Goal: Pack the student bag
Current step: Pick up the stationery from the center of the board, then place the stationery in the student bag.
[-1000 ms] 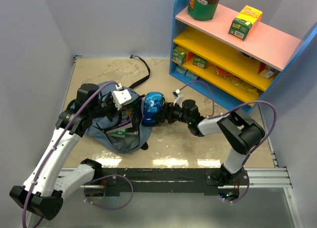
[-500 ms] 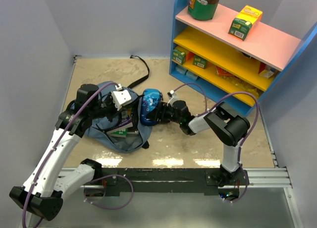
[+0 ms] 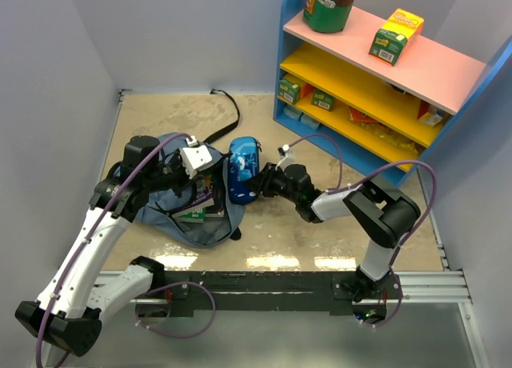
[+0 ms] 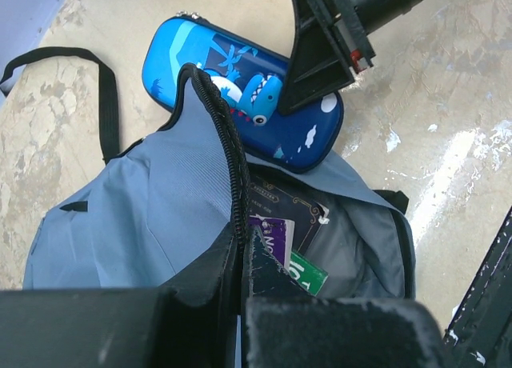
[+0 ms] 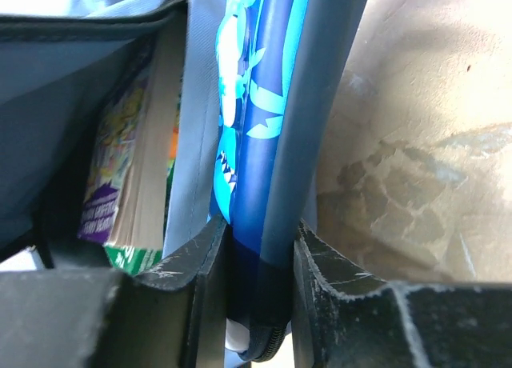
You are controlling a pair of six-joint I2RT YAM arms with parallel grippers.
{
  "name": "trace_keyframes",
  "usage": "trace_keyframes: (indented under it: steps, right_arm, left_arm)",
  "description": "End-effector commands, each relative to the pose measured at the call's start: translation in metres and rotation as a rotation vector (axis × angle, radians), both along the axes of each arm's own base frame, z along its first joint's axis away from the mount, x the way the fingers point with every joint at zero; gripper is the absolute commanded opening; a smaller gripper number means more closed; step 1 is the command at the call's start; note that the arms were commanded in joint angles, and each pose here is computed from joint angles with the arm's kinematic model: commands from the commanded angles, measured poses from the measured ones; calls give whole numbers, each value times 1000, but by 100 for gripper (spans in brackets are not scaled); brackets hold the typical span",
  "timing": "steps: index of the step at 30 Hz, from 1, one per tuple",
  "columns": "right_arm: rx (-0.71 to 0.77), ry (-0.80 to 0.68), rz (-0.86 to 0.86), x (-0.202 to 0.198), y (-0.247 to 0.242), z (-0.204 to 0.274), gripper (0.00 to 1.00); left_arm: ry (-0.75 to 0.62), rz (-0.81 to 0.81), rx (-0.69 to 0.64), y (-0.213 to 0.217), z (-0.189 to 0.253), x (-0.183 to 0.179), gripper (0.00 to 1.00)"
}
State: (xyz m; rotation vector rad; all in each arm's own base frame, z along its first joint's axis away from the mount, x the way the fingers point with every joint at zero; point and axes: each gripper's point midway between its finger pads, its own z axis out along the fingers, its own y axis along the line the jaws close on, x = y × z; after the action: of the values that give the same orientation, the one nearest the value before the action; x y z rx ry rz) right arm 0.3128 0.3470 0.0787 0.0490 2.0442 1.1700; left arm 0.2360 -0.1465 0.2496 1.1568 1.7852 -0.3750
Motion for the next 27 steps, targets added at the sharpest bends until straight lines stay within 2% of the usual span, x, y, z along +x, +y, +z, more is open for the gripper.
trace_keyframes:
  steps: [1, 6, 12, 19, 21, 23, 25, 27]
  right_arm:
    - [3, -59, 63, -17, 0, 31, 13]
    - [24, -92, 122, -44, -4, 73, 9]
    - [-68, -41, 249, -100, 21, 90, 6]
    - [-95, 101, 415, -144, 55, 68, 4]
    - [-122, 133, 424, -144, 61, 53, 4]
    - [-118, 124, 429, -137, 72, 58, 4]
    - [-118, 81, 412, -117, 83, 75, 4]
    - [-134, 85, 401, -101, 90, 72, 4]
  left_arm:
    - [-94, -37, -66, -10, 28, 3, 0]
    - [-160, 45, -76, -2, 44, 15, 0]
    - [-265, 146, -143, 5, 91, 31, 0]
    - [-246, 14, -177, -11, 103, 9, 0]
    - [-233, -45, -172, -15, 97, -3, 0]
    - [-225, -108, -149, -16, 90, -17, 0]
    - [-226, -175, -155, -21, 89, -31, 0]
    - [-205, -237, -135, -22, 81, -43, 0]
